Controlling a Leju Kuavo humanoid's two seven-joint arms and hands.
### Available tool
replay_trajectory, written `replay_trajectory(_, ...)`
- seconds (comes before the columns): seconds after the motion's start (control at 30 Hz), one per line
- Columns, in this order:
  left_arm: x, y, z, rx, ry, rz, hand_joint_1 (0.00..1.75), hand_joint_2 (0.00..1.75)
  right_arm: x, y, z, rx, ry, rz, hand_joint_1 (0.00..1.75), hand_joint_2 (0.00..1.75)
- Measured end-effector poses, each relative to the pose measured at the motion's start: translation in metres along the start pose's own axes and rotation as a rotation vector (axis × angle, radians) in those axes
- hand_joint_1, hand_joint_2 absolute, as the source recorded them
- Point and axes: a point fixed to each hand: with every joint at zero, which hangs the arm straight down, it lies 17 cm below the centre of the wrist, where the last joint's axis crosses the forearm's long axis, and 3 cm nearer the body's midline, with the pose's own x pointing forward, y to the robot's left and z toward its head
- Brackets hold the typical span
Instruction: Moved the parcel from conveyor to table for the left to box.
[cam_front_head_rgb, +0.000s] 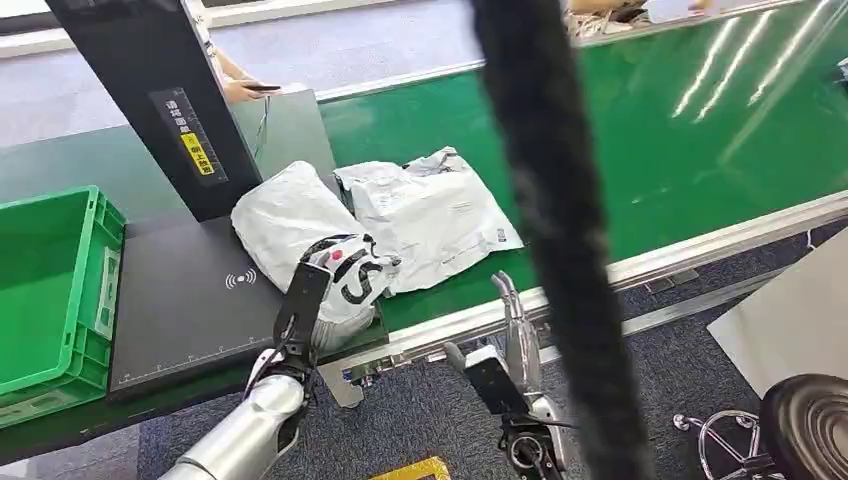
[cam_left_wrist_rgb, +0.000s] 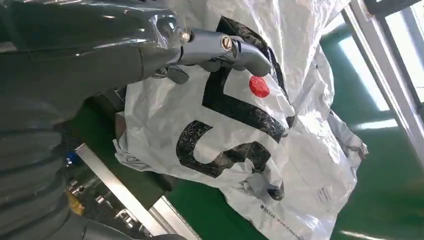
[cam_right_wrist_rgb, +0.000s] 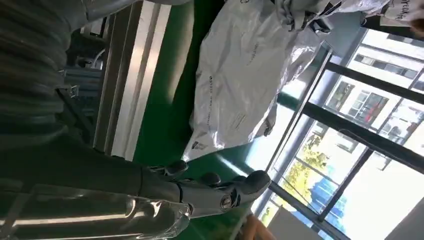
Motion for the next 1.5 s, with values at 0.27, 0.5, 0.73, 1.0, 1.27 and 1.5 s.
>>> replay_trajectory(0.27,-0.012,0.012,0.001,0.051,0.009,-0.039,0.0,0.0,0.0,-0.005,0.001,0.002,-0.002,-0.029,0.0,1.75)
replay_trajectory(0.5,-0.023,0.022,0.002,0.077,0.032,-0.045,1.75,0.0,0.005,-0.005,-0.01,-0.005,-0.016,-0.047,0.0,1.75)
replay_trajectory(0.73,-0.031,0.031,0.003,0.096,0.046,-0.054,1.75,0.0,0.004,-0.006,-0.012,-0.007,-0.012,-0.063,0.0,1.75)
replay_trajectory(1.0,-0.038,0.04,0.004,0.119,0.059,-0.067,1.75,0.0,0.007,-0.003,-0.019,0.002,-0.026,-0.076,0.0,1.75)
replay_trajectory(1.27,-0.043,0.044,0.005,0.128,0.065,-0.077,0.0,0.0,0.004,0.001,-0.023,0.009,-0.021,-0.082,0.0,1.75)
replay_trajectory(1.5,-0.037,0.039,0.005,0.098,0.026,-0.102,0.0,0.0,0.006,0.011,-0.021,0.043,-0.03,-0.082,0.0,1.75)
